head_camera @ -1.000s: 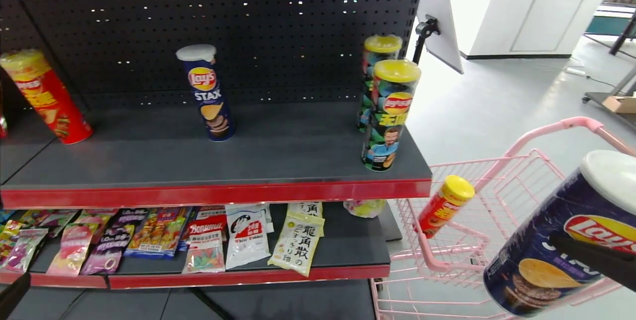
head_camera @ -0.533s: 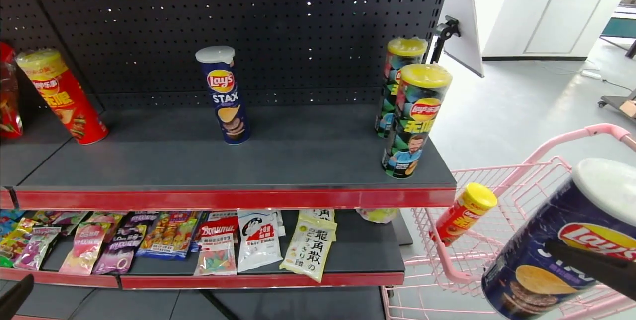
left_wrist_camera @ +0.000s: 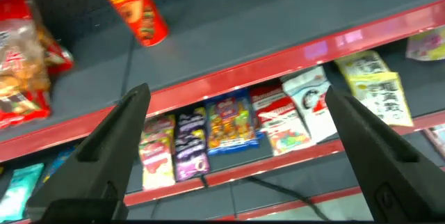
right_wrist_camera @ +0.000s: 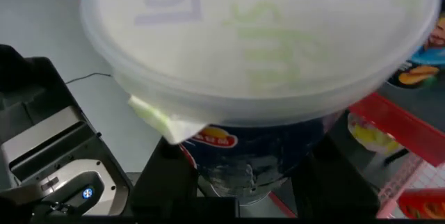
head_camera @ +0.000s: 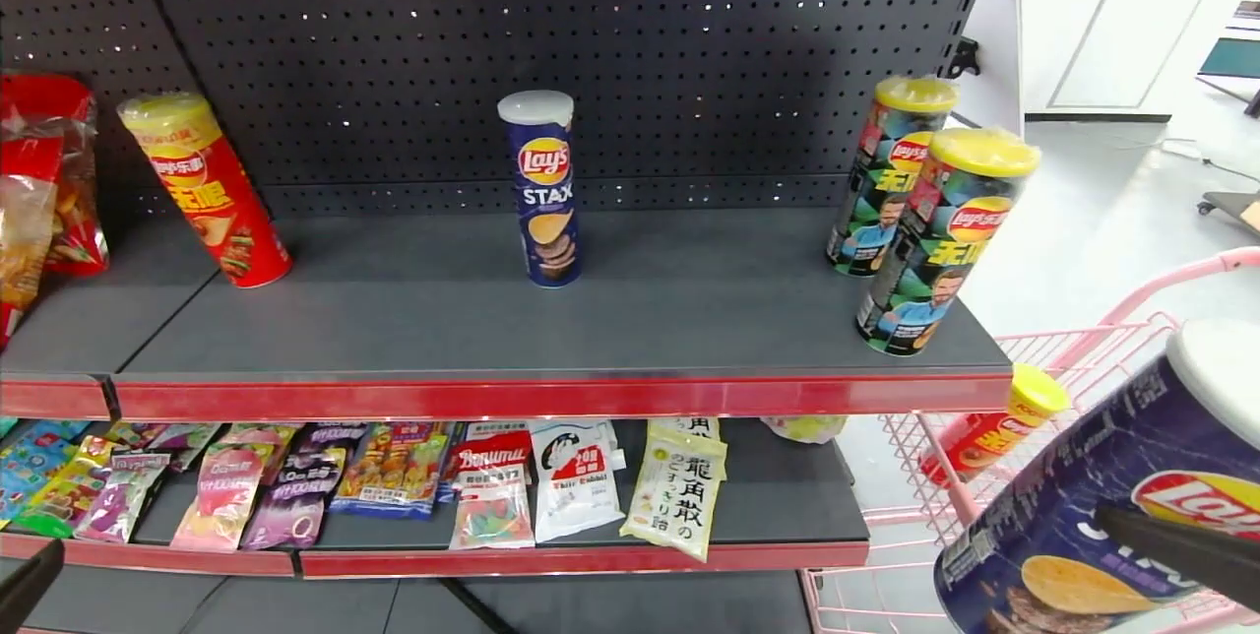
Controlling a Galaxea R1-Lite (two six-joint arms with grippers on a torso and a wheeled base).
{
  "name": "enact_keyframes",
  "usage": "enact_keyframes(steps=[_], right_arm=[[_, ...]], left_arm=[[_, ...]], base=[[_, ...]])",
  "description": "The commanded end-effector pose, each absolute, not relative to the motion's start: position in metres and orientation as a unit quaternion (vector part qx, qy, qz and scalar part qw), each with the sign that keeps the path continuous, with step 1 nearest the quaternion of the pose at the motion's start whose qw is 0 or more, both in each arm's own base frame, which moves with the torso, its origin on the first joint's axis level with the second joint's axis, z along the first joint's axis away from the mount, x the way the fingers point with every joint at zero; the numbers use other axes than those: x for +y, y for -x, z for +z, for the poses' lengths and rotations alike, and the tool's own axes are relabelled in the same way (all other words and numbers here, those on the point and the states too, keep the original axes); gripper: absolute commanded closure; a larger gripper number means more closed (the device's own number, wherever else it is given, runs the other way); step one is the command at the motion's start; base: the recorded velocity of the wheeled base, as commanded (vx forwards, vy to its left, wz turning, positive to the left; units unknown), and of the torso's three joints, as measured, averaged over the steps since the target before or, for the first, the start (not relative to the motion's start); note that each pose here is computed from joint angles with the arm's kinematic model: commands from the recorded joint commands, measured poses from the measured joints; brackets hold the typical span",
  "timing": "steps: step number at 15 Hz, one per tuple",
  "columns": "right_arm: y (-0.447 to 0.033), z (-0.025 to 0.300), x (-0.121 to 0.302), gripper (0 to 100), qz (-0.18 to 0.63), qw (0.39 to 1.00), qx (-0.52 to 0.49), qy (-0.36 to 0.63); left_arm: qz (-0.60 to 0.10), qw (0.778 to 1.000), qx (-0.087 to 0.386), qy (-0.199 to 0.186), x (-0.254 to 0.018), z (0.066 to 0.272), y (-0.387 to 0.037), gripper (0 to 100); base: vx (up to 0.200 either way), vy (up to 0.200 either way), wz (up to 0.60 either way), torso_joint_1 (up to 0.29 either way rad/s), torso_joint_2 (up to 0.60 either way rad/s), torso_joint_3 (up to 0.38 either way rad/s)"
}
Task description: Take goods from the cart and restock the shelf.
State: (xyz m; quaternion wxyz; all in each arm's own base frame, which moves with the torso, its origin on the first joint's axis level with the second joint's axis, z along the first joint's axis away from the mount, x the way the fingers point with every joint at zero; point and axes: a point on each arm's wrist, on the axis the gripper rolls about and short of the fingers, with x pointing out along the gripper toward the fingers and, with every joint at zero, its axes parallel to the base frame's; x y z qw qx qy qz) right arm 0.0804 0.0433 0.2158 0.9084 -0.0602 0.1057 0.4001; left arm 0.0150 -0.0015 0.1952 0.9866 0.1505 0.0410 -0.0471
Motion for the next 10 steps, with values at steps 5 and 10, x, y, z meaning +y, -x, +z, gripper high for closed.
enact_keyframes(steps=[5,10], right_arm=[[-0.0799,0.2136,0.0440,100,0.404,0.906,0.108,0.061],[-0.0796,0.2137,0.0439,100,0.404,0.906,0.107,0.061]], left_arm=[[-0.048,0.985,0.043,-0.160,-0.0015,0.1949,-0.0156,0],[-0.044,0.983,0.049,-0.171,-0.0013,0.1925,-0.0166,0]], base=[[0.000,0.200,0.00,-0.001,0.00,0.000],[0.040,0.040,0.00,0.001,0.00,0.002]])
